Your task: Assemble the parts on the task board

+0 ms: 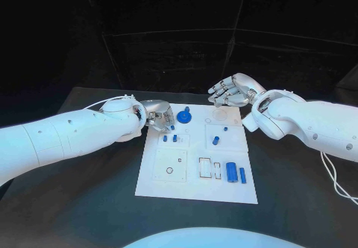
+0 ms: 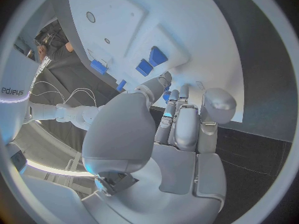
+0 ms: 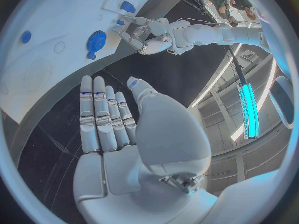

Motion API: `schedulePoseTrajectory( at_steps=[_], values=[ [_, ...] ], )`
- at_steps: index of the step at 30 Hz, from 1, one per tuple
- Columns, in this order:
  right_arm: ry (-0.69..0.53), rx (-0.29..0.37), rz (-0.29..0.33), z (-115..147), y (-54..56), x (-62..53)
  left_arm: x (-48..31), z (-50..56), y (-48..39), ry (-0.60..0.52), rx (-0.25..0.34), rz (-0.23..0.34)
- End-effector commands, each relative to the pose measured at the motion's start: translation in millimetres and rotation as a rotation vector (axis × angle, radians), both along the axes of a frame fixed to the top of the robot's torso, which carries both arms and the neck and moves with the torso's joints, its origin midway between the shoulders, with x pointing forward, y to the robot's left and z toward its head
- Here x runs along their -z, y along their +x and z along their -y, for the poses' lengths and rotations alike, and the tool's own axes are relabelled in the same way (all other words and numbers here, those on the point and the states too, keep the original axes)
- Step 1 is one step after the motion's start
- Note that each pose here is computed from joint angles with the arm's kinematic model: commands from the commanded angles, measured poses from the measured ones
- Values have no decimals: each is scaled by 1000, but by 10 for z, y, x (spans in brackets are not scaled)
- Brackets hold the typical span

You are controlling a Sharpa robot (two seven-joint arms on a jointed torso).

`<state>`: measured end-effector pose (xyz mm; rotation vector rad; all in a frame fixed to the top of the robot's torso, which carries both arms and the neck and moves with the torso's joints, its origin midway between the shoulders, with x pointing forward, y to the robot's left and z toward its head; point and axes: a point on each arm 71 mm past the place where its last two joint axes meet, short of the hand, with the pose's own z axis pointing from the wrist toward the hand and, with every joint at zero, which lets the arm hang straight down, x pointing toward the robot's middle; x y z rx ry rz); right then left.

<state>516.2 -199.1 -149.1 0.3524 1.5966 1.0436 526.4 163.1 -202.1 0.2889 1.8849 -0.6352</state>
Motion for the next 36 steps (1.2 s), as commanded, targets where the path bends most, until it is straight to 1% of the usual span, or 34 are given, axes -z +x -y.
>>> schedulePoseTrajectory(
  at_steps=[1, 3, 6, 7, 8, 9, 11, 12, 14, 15, 16, 18, 19, 20, 22, 25, 28, 36],
  values=[
    [-107, -31, 14, 44, 11, 18, -55, -80, 4, -40, -29, 20],
    [-172, -44, 24, 82, 16, 35, -112, -140, 17, -81, -47, 29],
    [-296, -62, 47, 151, 22, 66, -217, -271, 42, -202, -88, 37],
    [-323, -65, 53, 166, 23, 72, -238, -302, 48, -234, -99, 35],
    [-380, -70, 67, 195, 23, 83, -276, -370, 61, -309, -127, 22],
    [-408, -73, 75, 209, 23, 89, -292, -404, 67, -348, -141, 12],
    [-494, -76, 100, 254, 19, 103, -339, -515, 79, -482, -183, -22],
    [-533, -77, 113, 271, 16, 108, -362, -562, 79, -550, -198, -36],
    [-600, -77, 138, 300, 7, 118, -418, -635, 72, -702, -208, -54],
    [-628, -77, 150, 311, 2, 125, -449, -666, 64, -784, -211, -60],
    [-638, -78, 155, 315, -1, 129, -460, -678, 60, -817, -212, -63],
    [-687, -77, 179, 332, -20, 156, -517, -731, 41, -995, -220, -83],
    [-703, -78, 188, 334, -29, 167, -537, -751, 32, -1065, -224, -93],
    [-717, -78, 197, 332, -36, 178, -552, -767, 23, -1124, -226, -104],
    [-741, -82, 212, 322, -52, 198, -573, -787, 4, -1208, -225, -121],
    [-764, -92, 220, 297, -77, 232, -582, -793, -22, -1273, -222, -143],
    [-776, -107, 218, 262, -106, 271, -574, -787, -47, -1306, -217, -163],
    [-794, -153, 182, 195, -184, 411, -548, -791, -72, -1334, -213, -181]
  ],
)
